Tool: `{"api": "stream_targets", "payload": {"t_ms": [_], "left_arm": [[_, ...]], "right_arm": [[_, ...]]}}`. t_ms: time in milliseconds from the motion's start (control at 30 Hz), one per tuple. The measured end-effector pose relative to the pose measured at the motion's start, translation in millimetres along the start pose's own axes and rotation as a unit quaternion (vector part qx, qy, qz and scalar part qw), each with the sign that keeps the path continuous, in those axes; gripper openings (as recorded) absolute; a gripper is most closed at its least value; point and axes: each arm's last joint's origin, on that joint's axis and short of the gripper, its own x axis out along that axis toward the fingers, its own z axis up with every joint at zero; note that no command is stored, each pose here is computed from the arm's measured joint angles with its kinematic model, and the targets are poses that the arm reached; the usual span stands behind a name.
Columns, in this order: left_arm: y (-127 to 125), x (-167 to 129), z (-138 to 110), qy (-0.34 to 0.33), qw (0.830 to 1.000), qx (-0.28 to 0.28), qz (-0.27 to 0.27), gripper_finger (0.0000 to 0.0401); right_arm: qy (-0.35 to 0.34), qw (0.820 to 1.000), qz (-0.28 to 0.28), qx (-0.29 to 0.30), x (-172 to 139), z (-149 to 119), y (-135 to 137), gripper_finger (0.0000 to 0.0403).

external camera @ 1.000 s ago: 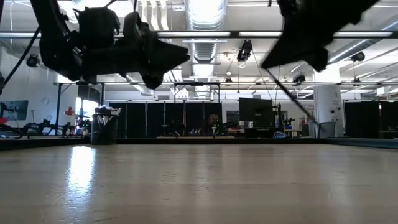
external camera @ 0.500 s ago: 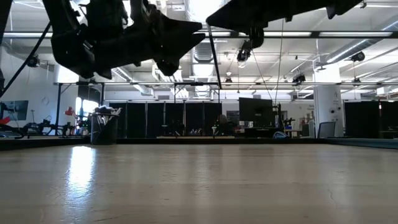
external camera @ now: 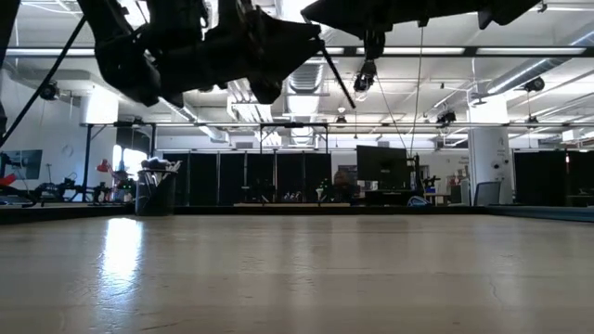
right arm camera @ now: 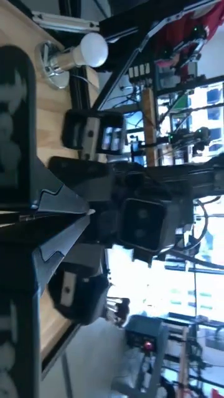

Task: Put items in baskets/containers
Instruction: Put the black eyeshadow brush into the black pen holder

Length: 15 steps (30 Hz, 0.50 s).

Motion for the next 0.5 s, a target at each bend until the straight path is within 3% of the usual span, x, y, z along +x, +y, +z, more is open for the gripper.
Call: {"api": "stream_targets", "payload": {"t_ms": [100,233,500], "left_arm": [[0.4,4.6,0.6,0.01,1.0,0.011,0.001,0.0089],[0.3,0.4,6.7,-0.001,0.999,0.027,0.022,0.0016],[14.9,-33.4,22.2,-0.016,0.99,0.052,0.131,0.0005]], "right_arm": [[-0.004,1.0,0.001,-0.009,0.1,0.7,-0.1,0.0008],[-0.01,1.0,-0.014,-0.002,-0.1,3.1,-3.2,0.0009],[-0.004,0.999,-0.033,-0.034,-7.0,12.9,-13.4,0.0052]]}}
